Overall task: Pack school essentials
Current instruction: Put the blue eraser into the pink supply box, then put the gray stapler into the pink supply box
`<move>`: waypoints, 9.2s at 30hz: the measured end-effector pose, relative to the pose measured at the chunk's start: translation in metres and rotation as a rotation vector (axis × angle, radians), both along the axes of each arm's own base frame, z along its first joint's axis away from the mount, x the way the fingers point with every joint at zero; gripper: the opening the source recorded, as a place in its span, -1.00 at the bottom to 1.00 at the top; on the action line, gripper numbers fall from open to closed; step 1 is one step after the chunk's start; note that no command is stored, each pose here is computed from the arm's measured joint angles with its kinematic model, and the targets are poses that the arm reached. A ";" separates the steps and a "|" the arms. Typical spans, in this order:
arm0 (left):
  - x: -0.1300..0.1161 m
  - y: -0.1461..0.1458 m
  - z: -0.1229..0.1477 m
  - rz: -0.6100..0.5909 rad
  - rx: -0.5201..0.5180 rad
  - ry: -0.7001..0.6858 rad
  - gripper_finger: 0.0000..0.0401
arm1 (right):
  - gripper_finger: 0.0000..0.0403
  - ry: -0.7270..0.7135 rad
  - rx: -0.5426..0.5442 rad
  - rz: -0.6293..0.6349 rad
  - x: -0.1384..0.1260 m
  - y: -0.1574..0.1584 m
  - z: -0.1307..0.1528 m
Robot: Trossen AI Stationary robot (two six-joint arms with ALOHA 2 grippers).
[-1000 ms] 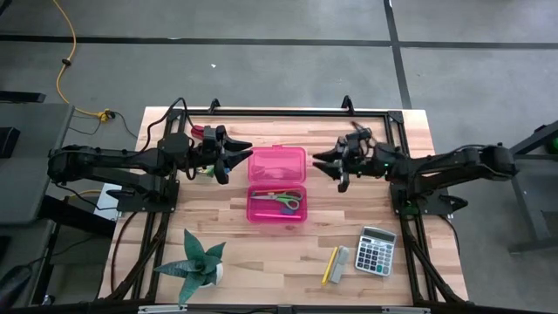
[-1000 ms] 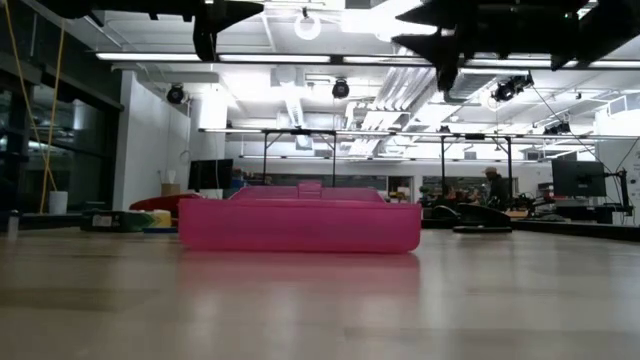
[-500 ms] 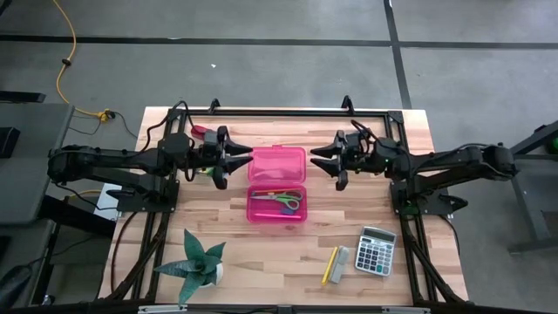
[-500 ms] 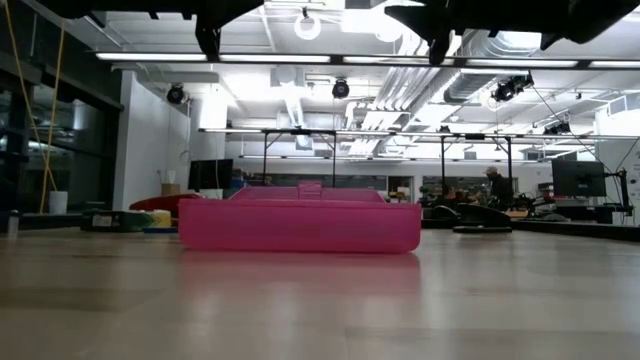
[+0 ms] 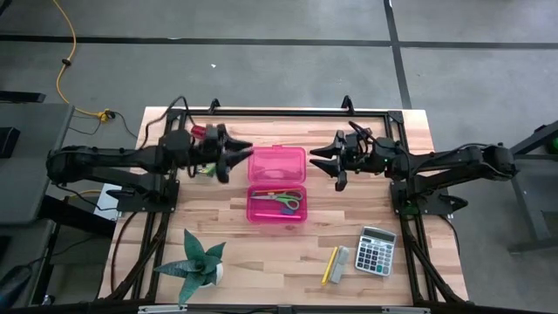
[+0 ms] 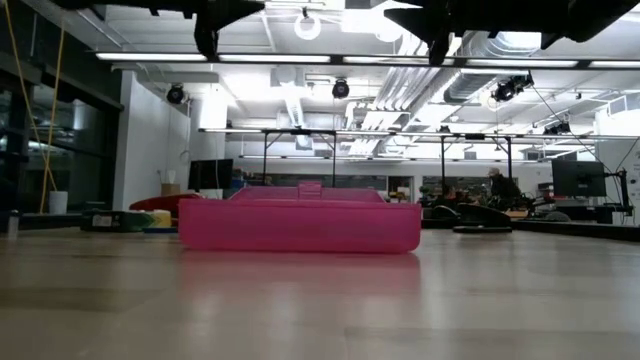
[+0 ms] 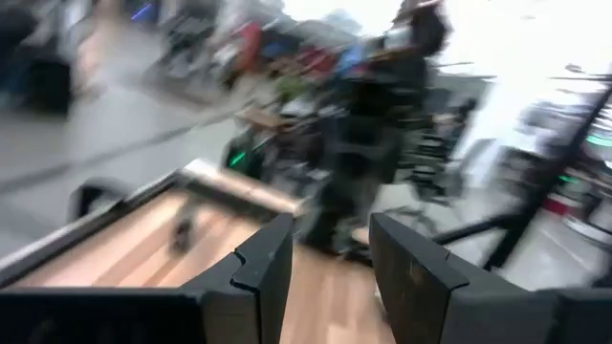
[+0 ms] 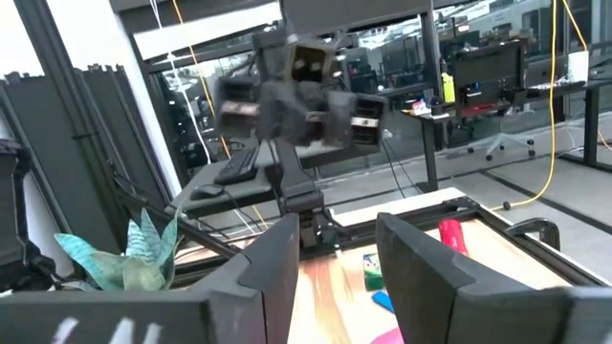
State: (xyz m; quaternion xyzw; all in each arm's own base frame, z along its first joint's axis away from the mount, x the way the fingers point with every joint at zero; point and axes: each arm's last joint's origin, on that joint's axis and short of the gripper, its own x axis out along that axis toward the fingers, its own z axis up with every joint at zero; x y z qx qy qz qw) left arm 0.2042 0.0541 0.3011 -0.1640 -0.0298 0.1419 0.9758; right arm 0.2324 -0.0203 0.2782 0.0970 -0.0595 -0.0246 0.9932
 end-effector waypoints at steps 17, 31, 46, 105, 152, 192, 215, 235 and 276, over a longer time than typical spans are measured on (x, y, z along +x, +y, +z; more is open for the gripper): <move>-0.008 0.069 -0.084 0.251 -0.587 1.233 -0.36 | -0.33 0.069 0.045 0.003 0.001 0.000 -0.007; 0.015 0.085 -0.150 0.075 -0.537 1.517 -0.36 | -0.33 0.073 0.051 0.003 0.001 0.000 -0.007; 0.022 0.089 -0.167 0.022 -0.527 1.537 -0.36 | -0.33 0.089 0.068 0.004 0.001 0.000 -0.009; -0.024 0.001 -0.009 -0.166 -0.052 -0.077 -0.67 | -0.33 0.106 0.054 0.002 0.001 0.000 -0.010; 0.114 -0.025 -0.145 -0.366 -0.072 1.108 -0.66 | -0.33 0.106 0.054 0.002 0.001 0.000 -0.011; -0.002 -0.001 0.023 -0.032 0.111 0.060 0.04 | -0.33 0.109 0.067 0.003 0.001 0.000 -0.011; -0.033 -0.012 -0.031 -0.043 -0.028 -0.112 0.04 | -0.33 0.106 0.043 0.002 0.001 0.000 -0.010; -0.033 -0.011 -0.032 -0.017 -0.034 -0.108 0.04 | -0.33 0.689 0.765 0.310 0.009 0.050 -0.019; -0.032 -0.011 -0.041 -0.013 -0.005 0.005 0.04 | -0.33 1.205 1.025 -0.537 0.020 0.252 -0.026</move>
